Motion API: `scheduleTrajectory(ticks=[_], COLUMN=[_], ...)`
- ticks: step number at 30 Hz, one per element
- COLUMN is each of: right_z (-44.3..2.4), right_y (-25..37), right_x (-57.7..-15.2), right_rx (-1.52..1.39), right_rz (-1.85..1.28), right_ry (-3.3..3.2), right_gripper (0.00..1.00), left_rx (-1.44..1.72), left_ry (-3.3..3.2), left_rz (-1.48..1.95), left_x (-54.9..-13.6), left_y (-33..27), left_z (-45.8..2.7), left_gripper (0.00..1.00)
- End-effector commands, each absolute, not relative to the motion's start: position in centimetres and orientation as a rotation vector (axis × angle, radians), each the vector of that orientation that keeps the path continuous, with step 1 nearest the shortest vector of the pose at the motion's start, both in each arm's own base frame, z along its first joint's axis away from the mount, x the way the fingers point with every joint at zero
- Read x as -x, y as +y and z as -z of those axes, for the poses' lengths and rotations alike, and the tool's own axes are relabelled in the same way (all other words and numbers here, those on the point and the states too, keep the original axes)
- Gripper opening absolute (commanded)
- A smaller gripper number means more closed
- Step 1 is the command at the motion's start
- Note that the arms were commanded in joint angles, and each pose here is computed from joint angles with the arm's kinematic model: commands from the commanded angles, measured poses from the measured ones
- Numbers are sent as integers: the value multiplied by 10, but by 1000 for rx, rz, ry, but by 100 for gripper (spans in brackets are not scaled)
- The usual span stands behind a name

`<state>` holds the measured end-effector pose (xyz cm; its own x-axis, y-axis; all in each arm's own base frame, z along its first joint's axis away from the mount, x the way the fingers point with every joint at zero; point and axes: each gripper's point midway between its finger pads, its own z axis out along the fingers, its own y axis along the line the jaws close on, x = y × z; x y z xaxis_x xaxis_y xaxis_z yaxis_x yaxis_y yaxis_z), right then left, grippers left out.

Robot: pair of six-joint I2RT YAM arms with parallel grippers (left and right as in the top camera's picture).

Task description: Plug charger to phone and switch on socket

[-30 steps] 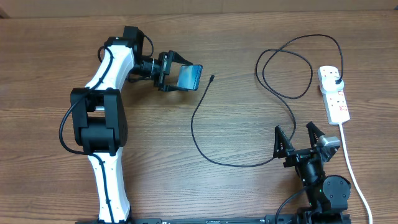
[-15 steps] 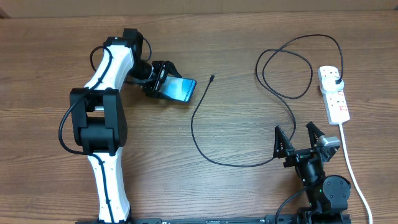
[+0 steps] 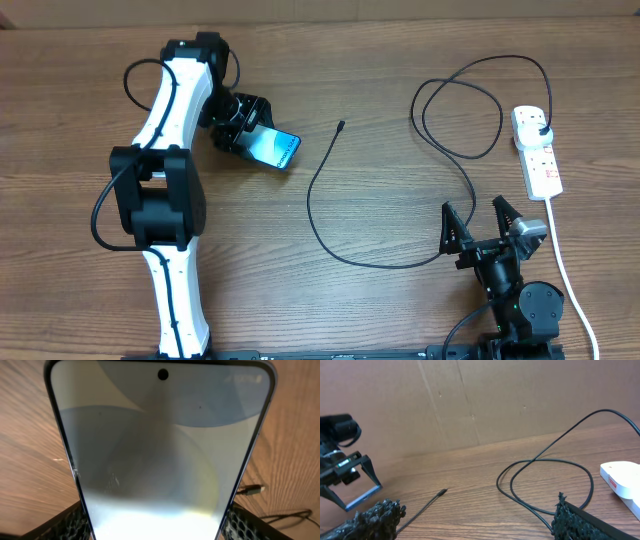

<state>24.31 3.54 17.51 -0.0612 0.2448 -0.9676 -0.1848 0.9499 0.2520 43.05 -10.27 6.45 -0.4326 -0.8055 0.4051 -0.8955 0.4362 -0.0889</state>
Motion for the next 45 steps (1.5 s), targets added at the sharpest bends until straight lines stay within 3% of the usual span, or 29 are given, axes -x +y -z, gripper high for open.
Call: scheduleTrajectory(ticks=[1, 11, 30, 36, 45], right_z=[-172, -172, -174, -175, -187], right_y=[33, 33, 36, 75, 109], right_x=[-244, -244, -243, -231, -211], right_rx=[-58, -58, -43, 139, 138], right_rz=[-340, -340, -353, -548, -916], right_ry=[1595, 1595, 1587, 1594, 1660], right_gripper=[100, 100, 100, 100, 100], left_rx=[-1437, -1346, -1430, -1398, -1331], left_ry=[-2616, -2752, -2874, -2888, -2922], left_rz=[-413, -423, -149, -150, -161], left_x=[-444, -435, -437, -434, -429], left_y=[-103, -135, -107, -117, -139], left_z=[-115, -171, -167, -167, -167], left_gripper=[59, 61, 64, 64, 65])
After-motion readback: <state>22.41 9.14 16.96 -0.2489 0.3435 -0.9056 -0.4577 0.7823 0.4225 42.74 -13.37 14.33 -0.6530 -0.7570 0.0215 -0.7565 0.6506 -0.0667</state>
